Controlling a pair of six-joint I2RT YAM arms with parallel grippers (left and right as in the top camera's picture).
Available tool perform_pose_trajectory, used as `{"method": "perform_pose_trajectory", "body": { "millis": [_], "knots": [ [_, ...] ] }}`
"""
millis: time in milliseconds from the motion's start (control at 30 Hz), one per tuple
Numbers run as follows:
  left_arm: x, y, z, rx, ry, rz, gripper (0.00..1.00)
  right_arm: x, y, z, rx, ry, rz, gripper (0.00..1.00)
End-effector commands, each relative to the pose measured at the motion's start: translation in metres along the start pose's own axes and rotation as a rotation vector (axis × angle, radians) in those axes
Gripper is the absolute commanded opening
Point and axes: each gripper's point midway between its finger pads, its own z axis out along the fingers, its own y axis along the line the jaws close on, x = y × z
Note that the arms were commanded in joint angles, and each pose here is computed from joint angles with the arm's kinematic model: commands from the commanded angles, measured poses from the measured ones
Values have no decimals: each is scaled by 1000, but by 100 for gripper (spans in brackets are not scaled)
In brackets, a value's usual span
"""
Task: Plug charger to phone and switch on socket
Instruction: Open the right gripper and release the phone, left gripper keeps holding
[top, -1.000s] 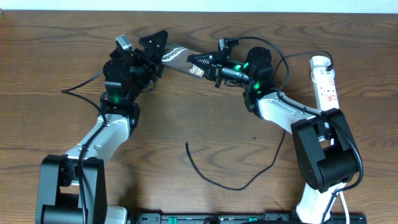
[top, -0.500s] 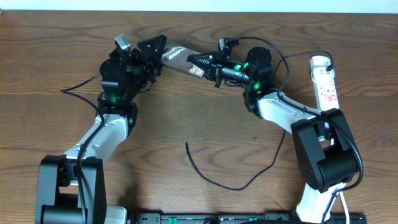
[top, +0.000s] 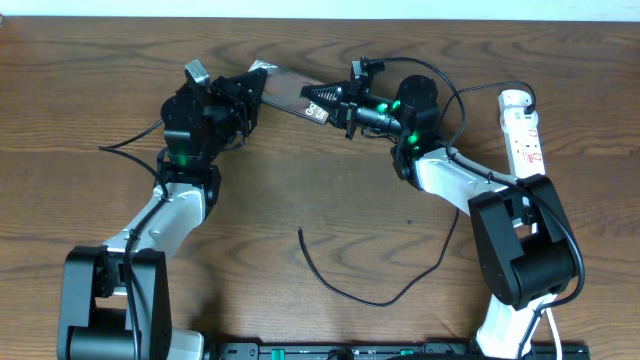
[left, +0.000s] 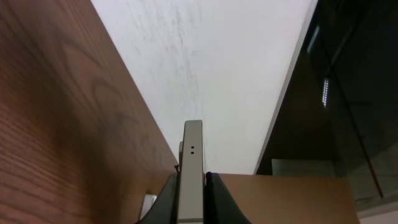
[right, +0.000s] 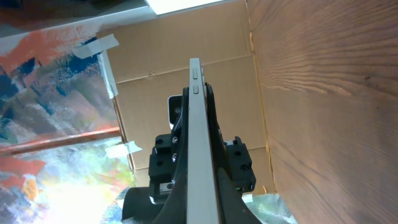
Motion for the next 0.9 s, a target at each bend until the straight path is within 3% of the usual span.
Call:
{"method": "perform_pose_trajectory", "body": {
  "millis": [0, 33, 100, 267, 300, 567, 867],
  "knots": [
    [2, -9, -1, 28, 10, 43, 7, 2, 8, 3, -11, 4, -22, 1],
    [2, -9, -1, 28, 10, 43, 7, 2, 8, 3, -11, 3, -23, 1],
    [2, -9, -1, 29, 10, 43, 7, 2, 8, 3, -12, 1, -25, 11],
    [1, -9, -1, 28, 6, 43, 7, 2, 9, 3, -12, 1, -57, 95],
    [1, -9, -1, 27, 3, 43, 7, 2, 9, 2, -13, 0, -59, 99],
    [-14, -8, -7, 27, -14, 40, 7, 1, 18, 0, -46, 0, -209, 99],
    [-61, -16, -50, 85, 59, 21, 7, -24, 12, -21, -2, -33, -396, 99]
  ]
}}
